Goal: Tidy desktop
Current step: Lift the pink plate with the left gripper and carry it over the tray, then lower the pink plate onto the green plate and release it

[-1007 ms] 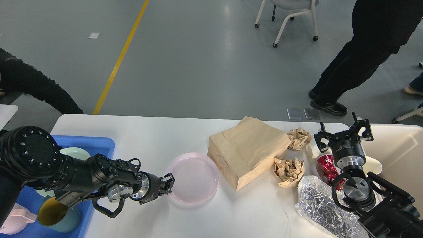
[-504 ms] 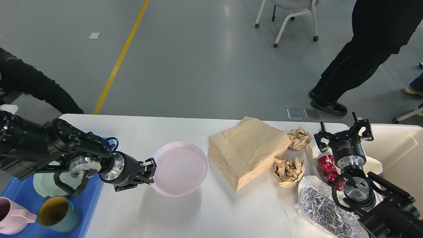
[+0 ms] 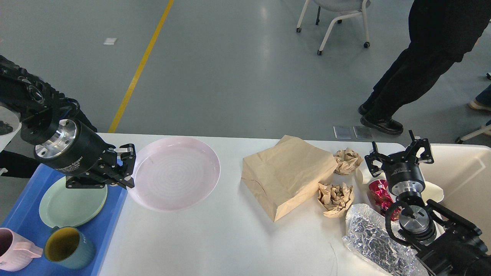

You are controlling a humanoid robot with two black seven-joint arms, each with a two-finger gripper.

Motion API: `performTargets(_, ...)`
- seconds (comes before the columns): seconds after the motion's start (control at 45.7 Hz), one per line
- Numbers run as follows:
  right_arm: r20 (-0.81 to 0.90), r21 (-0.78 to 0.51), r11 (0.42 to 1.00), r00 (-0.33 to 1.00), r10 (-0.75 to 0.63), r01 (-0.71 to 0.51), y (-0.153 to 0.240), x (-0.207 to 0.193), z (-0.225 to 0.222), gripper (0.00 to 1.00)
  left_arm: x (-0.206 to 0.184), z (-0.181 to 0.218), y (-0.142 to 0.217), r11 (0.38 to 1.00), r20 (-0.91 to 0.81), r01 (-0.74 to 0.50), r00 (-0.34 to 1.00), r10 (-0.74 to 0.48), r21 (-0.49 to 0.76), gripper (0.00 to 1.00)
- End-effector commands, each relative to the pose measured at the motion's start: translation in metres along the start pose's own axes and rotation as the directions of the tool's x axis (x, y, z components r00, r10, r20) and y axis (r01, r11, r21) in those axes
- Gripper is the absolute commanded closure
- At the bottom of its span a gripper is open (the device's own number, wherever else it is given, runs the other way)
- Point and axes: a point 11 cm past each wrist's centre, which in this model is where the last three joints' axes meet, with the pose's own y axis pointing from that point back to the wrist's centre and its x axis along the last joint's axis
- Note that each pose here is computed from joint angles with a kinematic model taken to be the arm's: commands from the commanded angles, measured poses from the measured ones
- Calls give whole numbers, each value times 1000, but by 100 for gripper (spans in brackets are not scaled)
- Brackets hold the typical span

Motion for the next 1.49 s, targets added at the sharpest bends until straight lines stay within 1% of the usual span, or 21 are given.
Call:
performTargets(0.0,1,1,1000,1000,0,0,0,0,0,0,6,-7,6,1000,-26,-16,1000,16,-9,100)
performTargets(0.088,1,1,1000,1000,0,0,0,0,0,0,18,-25,7,999,-83,-30,996,28,-25,100)
performTargets(0.153,0,-1,1000,1000,0,0,0,0,0,0,33,-50,4,999,-144,-46,989,42,-23,100)
performTargets(0.241,1,0,1000,1000,-1,1,0,-1,0,0,55,-89,-4,997,-194,-78,978,80,17,100)
performTargets(0.394,1,-2,1000,1000,-2,2,0,-1,1,0,98,-166,-3,977,-321,-202,923,212,65,100)
performTargets(0.416,1,-3,1000,1000,-2,2,0,-1,1,0,108,-184,-1,967,-346,-241,903,255,85,100)
performTargets(0.526,1,-2,1000,1000,-2,2,0,-1,1,0,126,-222,-4,943,-384,-297,861,333,152,100)
performTargets(0.613,2,-2,1000,1000,-2,2,0,-1,0,0,133,-248,-19,929,-411,-307,834,368,207,100)
performTargets(0.723,1,-2,1000,1000,-2,2,0,-1,1,0,133,-279,-47,906,-441,-301,799,410,296,100)
performTargets(0.81,2,0,1000,1000,-2,2,0,-1,0,0,130,-293,-68,889,-455,-309,774,441,336,100)
performTargets(0.898,1,-1,1000,1000,-1,1,0,0,0,0,132,-288,-85,871,-392,-332,793,466,363,100)
performTargets(0.985,1,-1,1000,1000,-1,1,0,0,0,0,136,-282,-90,850,-341,-365,799,496,381,100)
performTargets(1.204,1,-1,1000,1000,-1,1,0,0,0,0,128,-270,-113,868,-323,-330,831,453,370,100)
performTargets(1.314,1,-1,1000,1000,-1,1,0,0,0,0,118,-274,-127,872,-313,-302,846,432,386,100)
performTargets(1.467,1,-1,1000,1000,-1,1,0,0,0,0,115,-276,-130,873,-300,-291,856,420,392,100)
